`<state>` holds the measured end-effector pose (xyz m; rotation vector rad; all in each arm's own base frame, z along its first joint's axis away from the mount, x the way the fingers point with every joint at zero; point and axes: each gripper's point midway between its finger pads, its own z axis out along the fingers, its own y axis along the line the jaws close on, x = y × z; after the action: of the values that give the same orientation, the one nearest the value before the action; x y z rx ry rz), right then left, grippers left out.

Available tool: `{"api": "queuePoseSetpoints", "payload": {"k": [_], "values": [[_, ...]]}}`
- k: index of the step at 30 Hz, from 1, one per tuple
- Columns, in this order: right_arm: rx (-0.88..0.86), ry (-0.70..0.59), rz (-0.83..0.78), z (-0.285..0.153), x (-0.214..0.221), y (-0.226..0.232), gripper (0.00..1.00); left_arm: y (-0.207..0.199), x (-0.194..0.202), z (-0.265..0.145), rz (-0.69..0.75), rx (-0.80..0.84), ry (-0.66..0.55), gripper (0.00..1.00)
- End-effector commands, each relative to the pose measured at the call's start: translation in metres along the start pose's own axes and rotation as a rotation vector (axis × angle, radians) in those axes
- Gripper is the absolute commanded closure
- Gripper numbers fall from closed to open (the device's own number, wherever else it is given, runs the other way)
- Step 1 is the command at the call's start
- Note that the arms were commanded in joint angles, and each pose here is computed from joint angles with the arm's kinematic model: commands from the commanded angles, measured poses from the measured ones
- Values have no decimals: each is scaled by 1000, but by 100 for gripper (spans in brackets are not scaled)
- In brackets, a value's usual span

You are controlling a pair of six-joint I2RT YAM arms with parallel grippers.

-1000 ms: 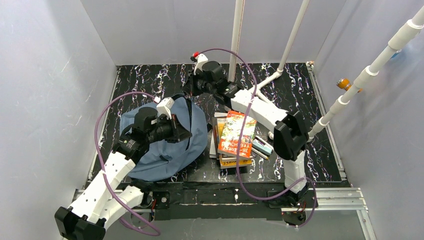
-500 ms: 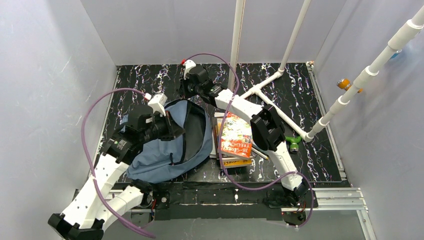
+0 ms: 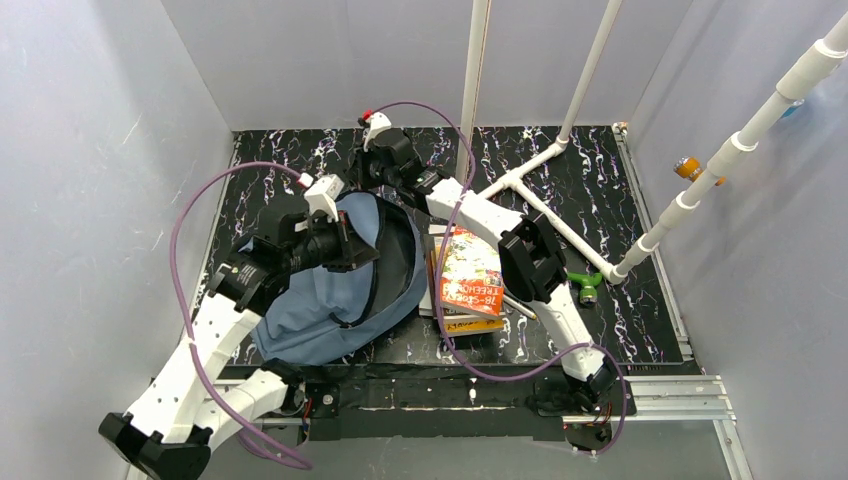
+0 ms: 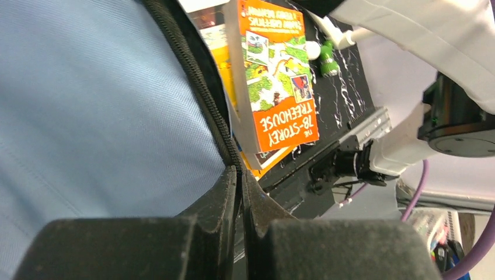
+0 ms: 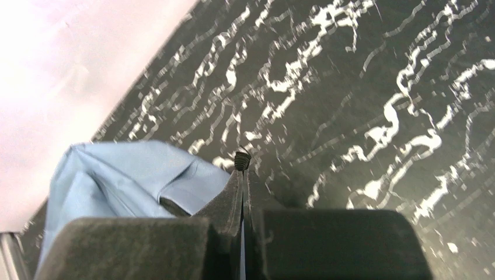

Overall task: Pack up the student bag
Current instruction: Unzip the student bag at the center of the board.

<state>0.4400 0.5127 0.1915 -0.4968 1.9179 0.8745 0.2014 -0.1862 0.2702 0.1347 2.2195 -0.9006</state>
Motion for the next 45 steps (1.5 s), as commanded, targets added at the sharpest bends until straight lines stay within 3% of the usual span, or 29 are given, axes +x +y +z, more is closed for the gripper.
{"api": "queuePoseSetpoints", "payload": {"k": [1,7,13,16,20,22,26,30,33,36,38,41,45], "values": [[-23,-243,100,20,-67,5,99,-55,25,-15,51,333,127,100],[-81,-256,133,40,-61,16,99,-55,26,-26,82,340,84,100],[-26,-186,47,19,-56,10,99,3,9,-22,20,-15,-45,100],[4,-69,4,3,-47,3,99,17,-1,-24,19,-106,-91,100],[21,69,-23,-29,-37,-6,99,52,-8,-26,-15,-346,-58,100],[45,99,-47,-44,-32,-9,99,57,-10,-25,-9,-388,-32,100],[37,61,-67,-64,-46,-4,99,57,-8,-29,16,-377,-41,100],[-26,-18,-10,-81,-69,18,99,61,10,-28,37,-364,27,100],[-66,-56,54,-89,-81,35,99,57,21,-22,24,-336,93,76],[-87,-77,134,-94,-85,45,99,48,16,-13,19,-286,89,44],[-103,-91,175,-98,-89,53,99,40,8,-8,23,-247,72,29],[-104,-99,222,-103,-92,61,99,27,-8,1,28,-195,46,14],[-117,-109,255,-107,-93,72,99,19,-22,19,32,-167,43,5]]}}
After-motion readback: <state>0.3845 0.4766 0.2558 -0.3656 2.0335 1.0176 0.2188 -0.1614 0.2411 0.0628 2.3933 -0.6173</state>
